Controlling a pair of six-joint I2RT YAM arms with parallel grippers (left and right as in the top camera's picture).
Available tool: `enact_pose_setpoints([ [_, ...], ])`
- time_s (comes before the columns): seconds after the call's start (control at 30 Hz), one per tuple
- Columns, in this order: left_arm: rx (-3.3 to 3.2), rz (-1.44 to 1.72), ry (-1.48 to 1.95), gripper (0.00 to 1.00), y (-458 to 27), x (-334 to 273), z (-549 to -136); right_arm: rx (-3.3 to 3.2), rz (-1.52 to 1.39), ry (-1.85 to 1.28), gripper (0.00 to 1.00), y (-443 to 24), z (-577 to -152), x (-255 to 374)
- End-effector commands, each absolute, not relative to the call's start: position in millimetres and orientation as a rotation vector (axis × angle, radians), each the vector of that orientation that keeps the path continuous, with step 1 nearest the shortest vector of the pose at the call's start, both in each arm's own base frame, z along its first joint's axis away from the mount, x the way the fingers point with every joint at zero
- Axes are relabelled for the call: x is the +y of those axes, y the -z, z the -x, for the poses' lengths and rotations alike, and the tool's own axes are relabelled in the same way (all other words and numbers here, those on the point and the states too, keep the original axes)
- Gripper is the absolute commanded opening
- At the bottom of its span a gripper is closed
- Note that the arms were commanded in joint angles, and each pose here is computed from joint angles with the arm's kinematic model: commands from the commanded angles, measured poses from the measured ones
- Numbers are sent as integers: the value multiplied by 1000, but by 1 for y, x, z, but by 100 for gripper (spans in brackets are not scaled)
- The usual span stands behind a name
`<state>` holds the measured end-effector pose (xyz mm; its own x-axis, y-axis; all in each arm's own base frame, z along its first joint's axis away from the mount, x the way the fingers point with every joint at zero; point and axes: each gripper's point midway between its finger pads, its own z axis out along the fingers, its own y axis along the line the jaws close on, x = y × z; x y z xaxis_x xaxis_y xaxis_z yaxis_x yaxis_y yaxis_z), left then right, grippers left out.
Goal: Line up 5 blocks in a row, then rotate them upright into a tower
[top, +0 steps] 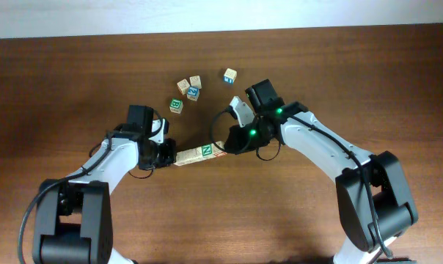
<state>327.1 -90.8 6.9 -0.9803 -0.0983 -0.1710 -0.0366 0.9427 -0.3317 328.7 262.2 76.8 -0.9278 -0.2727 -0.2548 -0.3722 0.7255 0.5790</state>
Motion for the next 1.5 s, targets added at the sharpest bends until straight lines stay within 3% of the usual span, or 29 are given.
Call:
enact_pose_setpoints([
  [0.0,2894,32,759,0,-18,-129,-319,2701,680,-1156,4,-99,-303,304],
  [0.7,2895,32,759,0,-18,-129,-319,2674,732,-1128,4,-106,-294,332],
  [1.47,2908,95,696,0,-14,-112,-321,2726,618,-937,4,-77,-308,337],
])
